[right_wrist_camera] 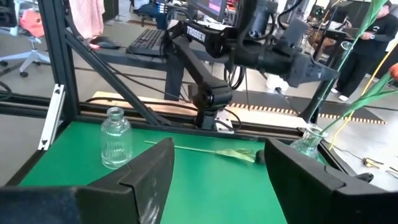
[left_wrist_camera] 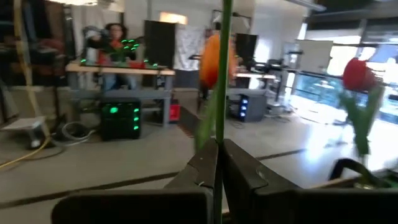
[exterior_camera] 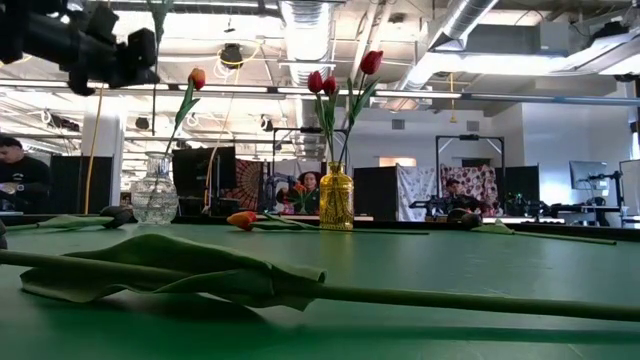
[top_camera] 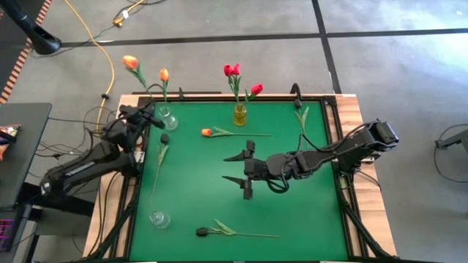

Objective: Sort flowers into vase by color
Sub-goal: Put the bottom orange flower into the top transparent vase

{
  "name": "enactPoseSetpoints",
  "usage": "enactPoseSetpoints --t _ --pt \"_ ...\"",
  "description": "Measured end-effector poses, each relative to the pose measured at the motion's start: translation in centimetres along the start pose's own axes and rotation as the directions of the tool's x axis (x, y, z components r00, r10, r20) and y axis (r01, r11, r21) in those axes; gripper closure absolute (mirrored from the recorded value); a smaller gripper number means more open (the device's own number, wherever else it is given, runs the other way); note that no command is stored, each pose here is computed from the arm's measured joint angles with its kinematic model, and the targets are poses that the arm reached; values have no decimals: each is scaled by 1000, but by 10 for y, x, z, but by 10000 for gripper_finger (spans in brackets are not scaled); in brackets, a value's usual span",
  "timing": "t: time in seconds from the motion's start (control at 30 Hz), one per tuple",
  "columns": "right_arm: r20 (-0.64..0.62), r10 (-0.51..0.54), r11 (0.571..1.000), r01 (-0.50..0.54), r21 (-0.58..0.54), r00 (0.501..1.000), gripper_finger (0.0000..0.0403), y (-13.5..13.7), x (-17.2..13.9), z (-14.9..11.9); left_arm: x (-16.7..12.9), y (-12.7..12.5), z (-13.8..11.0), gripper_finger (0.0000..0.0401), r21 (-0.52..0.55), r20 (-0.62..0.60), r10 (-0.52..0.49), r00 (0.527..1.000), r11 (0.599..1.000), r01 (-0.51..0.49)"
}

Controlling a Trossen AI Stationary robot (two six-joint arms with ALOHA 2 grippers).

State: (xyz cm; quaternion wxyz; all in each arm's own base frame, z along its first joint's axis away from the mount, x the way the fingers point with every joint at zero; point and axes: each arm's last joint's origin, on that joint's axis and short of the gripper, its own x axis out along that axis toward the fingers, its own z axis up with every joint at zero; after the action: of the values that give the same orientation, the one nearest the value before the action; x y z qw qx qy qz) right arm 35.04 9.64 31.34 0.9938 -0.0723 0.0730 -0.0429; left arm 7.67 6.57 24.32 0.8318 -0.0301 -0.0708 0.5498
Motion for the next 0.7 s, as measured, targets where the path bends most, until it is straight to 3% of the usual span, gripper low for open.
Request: enactPoseSetpoints --t 0.47,0.7 --pt "-7 10 999 -10 36 1000 126 3 -1 -1 17 18 -17 401 -8 -17 48 999 999 -49" --pt "-8 7 999 -7 37 1000 126 2 -1 -1 28 20 -22 401 6 -61 15 998 1000 -14"
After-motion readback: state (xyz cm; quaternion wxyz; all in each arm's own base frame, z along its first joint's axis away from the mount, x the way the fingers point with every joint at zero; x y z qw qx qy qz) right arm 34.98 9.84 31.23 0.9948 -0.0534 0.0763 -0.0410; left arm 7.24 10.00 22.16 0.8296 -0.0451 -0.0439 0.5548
